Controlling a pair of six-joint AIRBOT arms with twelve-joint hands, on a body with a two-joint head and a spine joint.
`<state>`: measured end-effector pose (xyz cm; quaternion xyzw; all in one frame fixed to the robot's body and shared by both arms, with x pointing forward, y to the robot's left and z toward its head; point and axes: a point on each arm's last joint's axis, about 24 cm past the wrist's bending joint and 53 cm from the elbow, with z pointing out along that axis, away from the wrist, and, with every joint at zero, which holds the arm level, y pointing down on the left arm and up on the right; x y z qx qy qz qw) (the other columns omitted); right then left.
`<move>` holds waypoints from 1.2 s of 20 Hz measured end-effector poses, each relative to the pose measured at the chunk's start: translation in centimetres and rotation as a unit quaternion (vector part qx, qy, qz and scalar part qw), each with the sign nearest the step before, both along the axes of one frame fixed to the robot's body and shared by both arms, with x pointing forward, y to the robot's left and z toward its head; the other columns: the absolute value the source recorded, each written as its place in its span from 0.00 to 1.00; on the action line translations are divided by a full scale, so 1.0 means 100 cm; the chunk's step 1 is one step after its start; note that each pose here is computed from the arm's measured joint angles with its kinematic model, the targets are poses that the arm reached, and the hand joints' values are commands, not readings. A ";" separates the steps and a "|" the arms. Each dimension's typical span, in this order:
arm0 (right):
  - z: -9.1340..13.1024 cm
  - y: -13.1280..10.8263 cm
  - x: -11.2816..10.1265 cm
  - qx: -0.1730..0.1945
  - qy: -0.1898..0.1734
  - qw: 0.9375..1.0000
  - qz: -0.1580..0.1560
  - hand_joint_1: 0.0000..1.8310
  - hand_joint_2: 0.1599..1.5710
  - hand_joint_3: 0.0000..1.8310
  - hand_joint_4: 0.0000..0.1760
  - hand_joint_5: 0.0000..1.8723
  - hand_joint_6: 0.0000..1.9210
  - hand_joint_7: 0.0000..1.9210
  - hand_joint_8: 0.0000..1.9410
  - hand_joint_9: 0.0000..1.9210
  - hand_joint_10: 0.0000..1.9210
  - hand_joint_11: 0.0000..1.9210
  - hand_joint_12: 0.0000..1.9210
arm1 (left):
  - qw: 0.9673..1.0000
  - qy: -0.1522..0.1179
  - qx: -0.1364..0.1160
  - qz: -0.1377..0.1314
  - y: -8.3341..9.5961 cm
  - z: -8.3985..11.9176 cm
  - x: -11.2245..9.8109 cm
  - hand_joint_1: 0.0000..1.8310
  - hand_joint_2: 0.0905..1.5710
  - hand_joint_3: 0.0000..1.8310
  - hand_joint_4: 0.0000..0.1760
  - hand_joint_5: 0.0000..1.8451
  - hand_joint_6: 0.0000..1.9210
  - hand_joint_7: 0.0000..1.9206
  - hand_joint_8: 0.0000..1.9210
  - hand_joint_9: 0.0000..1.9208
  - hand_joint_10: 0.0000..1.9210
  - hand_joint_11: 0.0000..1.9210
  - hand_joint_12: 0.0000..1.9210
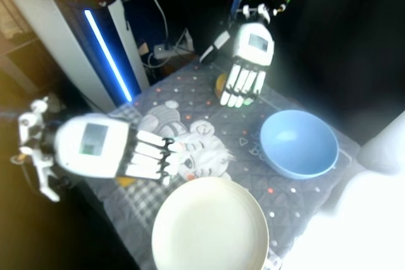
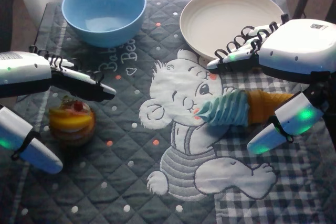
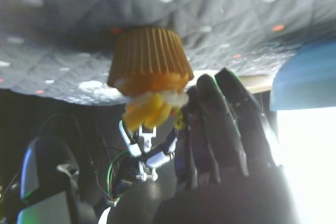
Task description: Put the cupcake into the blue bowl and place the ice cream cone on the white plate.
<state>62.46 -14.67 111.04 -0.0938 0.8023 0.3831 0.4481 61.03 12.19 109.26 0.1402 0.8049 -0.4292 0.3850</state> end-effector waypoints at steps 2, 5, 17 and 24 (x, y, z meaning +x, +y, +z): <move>-0.002 -0.001 0.001 -0.002 0.001 1.000 -0.002 0.33 0.38 0.00 0.00 0.20 0.00 0.25 0.00 0.24 0.01 0.11 0.46 | 1.000 0.000 0.000 0.001 0.000 0.000 0.000 0.41 0.41 0.00 0.00 0.23 0.00 0.27 0.00 0.29 0.00 0.11 0.52; -0.005 0.001 0.002 -0.004 0.005 1.000 -0.002 0.31 0.40 0.00 0.00 0.20 0.00 0.24 0.00 0.24 0.00 0.14 0.43 | 1.000 0.000 0.002 0.004 0.002 -0.001 0.003 0.42 0.42 0.00 0.00 0.24 0.00 0.27 0.00 0.28 0.00 0.09 0.53; -0.021 -0.004 0.006 -0.025 0.018 0.999 -0.012 0.34 0.38 0.00 0.00 0.24 0.00 0.36 0.00 0.39 0.03 0.20 0.56 | 1.000 0.012 0.007 0.006 -0.001 -0.013 0.002 0.41 0.44 0.00 0.00 0.24 0.00 0.28 0.00 0.30 0.00 0.11 0.52; -0.027 0.001 0.005 -0.019 0.026 0.999 -0.012 0.52 0.58 0.00 0.00 0.54 0.01 0.70 0.05 0.58 0.50 0.45 0.82 | 1.000 0.026 -0.003 0.012 -0.001 -0.019 0.000 0.74 0.61 0.00 0.00 0.46 0.01 0.57 0.30 0.59 0.07 0.39 0.56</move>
